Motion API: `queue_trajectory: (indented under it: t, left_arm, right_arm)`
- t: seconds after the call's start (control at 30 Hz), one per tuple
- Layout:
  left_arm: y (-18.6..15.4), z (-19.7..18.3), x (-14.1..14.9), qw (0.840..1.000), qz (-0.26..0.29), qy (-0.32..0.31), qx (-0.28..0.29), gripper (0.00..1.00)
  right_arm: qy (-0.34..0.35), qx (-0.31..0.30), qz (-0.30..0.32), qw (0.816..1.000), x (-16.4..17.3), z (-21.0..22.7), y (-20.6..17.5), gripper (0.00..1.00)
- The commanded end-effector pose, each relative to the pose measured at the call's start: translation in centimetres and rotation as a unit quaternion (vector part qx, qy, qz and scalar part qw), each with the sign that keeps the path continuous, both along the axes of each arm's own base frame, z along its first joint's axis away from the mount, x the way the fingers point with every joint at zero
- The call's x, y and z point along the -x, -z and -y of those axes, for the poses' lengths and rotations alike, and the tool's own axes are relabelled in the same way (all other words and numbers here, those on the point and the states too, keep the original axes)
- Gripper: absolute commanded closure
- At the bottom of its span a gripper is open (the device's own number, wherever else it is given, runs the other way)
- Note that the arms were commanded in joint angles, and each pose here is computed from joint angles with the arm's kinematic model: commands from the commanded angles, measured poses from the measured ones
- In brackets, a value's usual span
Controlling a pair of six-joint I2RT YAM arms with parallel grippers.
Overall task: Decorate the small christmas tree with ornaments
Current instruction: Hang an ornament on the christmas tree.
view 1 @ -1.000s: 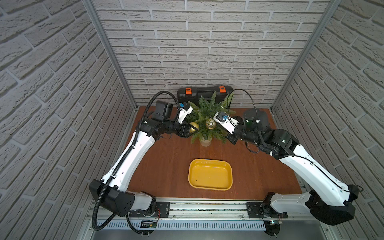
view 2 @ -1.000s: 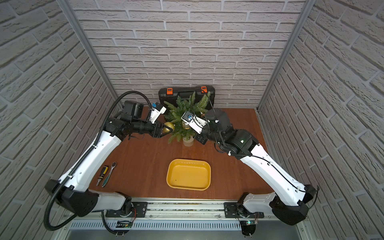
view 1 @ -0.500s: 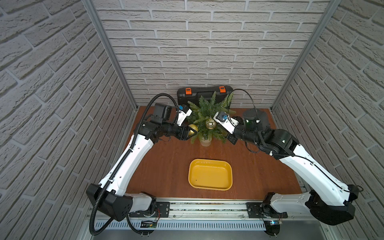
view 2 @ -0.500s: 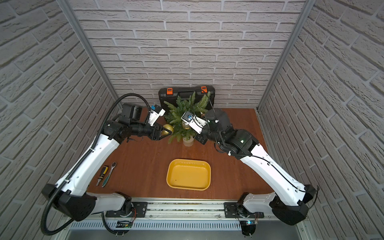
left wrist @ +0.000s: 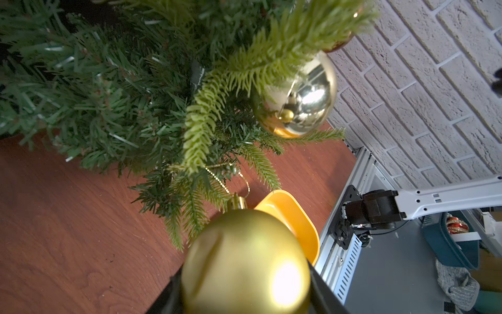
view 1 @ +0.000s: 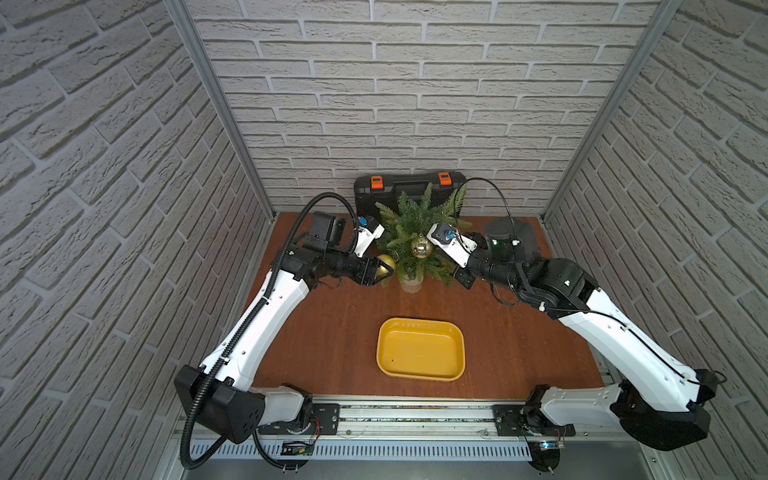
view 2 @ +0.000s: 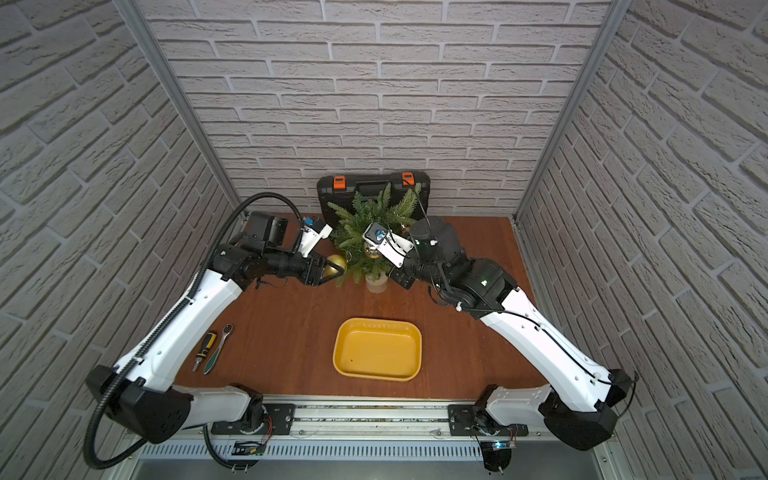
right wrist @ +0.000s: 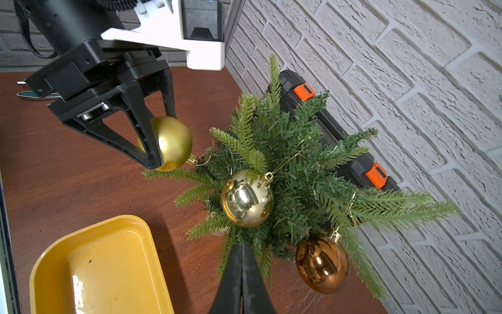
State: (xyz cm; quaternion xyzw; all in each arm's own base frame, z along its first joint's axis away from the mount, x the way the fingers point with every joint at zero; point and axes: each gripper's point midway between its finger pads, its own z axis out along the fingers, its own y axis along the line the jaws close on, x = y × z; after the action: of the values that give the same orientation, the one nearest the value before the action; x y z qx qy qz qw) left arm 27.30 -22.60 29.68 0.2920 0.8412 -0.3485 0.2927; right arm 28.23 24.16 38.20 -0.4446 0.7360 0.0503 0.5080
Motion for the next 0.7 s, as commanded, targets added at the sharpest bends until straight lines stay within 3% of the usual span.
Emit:
queue_trajectory:
  t: [0.0,0.47,0.67]
  left_arm:
    - [-0.2,0.0,0.0,1.0,0.016,0.001,0.002,0.71]
    - [1.5,-0.9,0.0,1.0,0.004,-0.013,-0.016,0.69]
    - [0.9,-1.3,-0.3,1.0,0.015,-0.021,-0.013,0.51]
  right_arm:
    - [0.002,-0.019,0.014,1.0,0.1,-0.1,-0.9,0.94]
    - [0.002,-0.019,0.015,1.0,0.1,-0.1,-0.9,0.94]
    - [0.004,-0.021,0.015,1.0,0.1,-0.1,-1.0,0.94]
